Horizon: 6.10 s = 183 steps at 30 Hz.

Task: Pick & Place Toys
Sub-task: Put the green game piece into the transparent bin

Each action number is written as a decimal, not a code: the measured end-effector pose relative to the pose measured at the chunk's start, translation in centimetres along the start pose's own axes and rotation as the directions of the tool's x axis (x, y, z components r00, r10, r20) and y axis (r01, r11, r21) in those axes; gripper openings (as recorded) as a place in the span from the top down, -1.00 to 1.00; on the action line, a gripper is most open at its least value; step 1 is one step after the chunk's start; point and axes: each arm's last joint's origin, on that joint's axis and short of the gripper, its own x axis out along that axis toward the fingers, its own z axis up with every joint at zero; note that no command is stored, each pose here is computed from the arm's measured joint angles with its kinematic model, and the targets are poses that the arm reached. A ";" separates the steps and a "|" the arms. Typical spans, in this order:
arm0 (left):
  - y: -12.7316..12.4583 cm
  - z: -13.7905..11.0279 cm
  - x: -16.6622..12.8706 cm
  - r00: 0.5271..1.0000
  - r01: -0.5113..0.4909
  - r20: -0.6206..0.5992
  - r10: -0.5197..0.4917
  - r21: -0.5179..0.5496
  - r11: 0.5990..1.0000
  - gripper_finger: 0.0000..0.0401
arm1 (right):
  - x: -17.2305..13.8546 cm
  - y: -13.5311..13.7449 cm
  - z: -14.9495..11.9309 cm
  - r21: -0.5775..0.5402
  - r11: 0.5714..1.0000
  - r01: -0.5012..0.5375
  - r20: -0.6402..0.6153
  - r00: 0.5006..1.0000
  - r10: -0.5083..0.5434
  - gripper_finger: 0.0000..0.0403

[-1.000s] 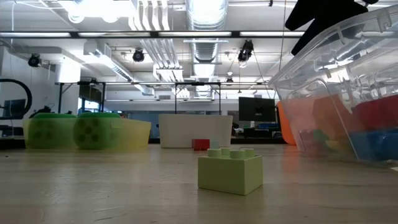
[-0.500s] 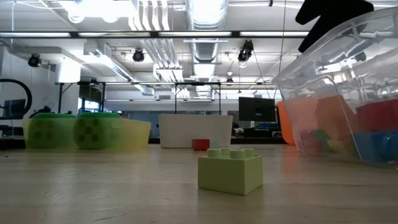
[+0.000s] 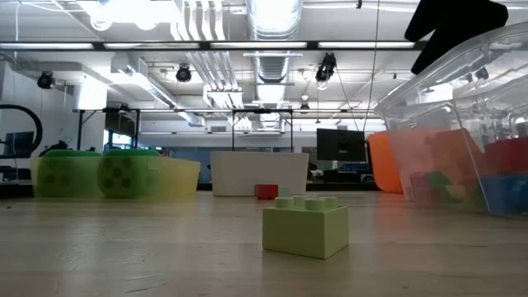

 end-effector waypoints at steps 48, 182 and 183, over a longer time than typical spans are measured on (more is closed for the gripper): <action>5.1 2.2 0.8 0.976 -0.185 -0.108 0.187 0.035 0.982 -0.57 | -4.1 1.8 4.4 0.011 0.992 -0.129 0.125 0.984 0.127 -0.83; 9.6 5.2 -15.7 0.336 0.532 0.721 -0.606 0.386 0.754 0.41 | 1.0 20.9 5.9 -0.572 0.590 0.570 0.760 0.639 0.119 -0.74; 9.5 5.2 -15.7 0.334 0.534 0.718 -0.611 0.390 0.750 0.41 | 1.0 20.9 6.0 -0.571 0.589 0.571 0.760 0.639 0.117 -0.68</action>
